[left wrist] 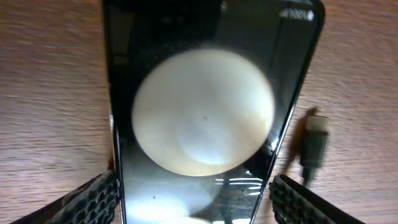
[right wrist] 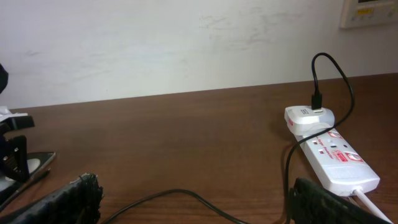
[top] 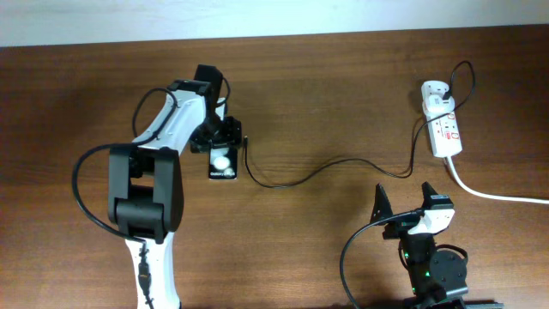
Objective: Plug charger to phone and switch on socket
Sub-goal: 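Lift the phone with the left gripper and carry it toward the cable end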
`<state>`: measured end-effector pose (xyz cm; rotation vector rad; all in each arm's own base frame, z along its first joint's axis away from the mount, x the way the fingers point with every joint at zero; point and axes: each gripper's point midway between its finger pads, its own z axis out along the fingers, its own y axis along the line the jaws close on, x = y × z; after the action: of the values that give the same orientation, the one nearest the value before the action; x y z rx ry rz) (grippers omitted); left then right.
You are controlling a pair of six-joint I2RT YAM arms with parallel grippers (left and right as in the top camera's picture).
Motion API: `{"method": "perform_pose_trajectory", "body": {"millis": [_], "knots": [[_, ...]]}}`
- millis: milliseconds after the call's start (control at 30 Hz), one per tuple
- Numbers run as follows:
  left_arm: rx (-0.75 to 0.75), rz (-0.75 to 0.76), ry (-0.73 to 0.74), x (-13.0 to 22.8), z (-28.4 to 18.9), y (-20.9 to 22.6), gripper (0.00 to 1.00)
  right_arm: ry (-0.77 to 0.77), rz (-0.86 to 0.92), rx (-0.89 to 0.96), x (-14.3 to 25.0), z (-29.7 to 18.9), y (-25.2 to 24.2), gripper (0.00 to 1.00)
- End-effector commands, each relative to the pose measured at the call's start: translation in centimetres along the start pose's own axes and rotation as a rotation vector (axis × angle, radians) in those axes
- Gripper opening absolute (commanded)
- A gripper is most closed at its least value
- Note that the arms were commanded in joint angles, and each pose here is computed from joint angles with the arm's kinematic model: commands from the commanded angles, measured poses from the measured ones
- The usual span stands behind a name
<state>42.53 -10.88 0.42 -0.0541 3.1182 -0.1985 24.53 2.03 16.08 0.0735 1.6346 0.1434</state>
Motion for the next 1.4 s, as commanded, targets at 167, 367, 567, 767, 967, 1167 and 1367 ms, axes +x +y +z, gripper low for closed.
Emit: {"method": "perform_pose_trajectory", "body": {"millis": [167,367,567,767,967,1167,1367], "knots": [[-0.01,-0.016,0.022,0.3,2.1,-0.2,0.89,0.004,-0.007,0.006,0.2,0.0,-0.2,0.99],[-0.042,0.038,0.059,1.6,3.1,0.7,0.91,0.004,-0.007,0.006,0.2,0.0,-0.2,0.99],[-0.083,0.054,0.079,2.4,3.8,1.7,0.91,0.004,-0.007,0.006,0.2,0.0,-0.2,0.99],[-0.084,0.104,0.096,3.6,5.4,2.2,0.91,0.004,-0.007,0.006,0.2,0.0,-0.2,0.99],[-0.049,0.15,0.103,4.6,6.8,1.7,0.88,0.004,-0.007,0.006,0.2,0.0,-0.2,0.99],[-0.051,0.152,0.113,5.2,7.3,1.8,0.88,0.004,-0.007,0.006,0.2,0.0,-0.2,0.99],[-0.054,0.145,0.12,5.5,7.3,1.4,0.88,0.004,-0.007,0.006,0.2,0.0,-0.2,0.99]]}}
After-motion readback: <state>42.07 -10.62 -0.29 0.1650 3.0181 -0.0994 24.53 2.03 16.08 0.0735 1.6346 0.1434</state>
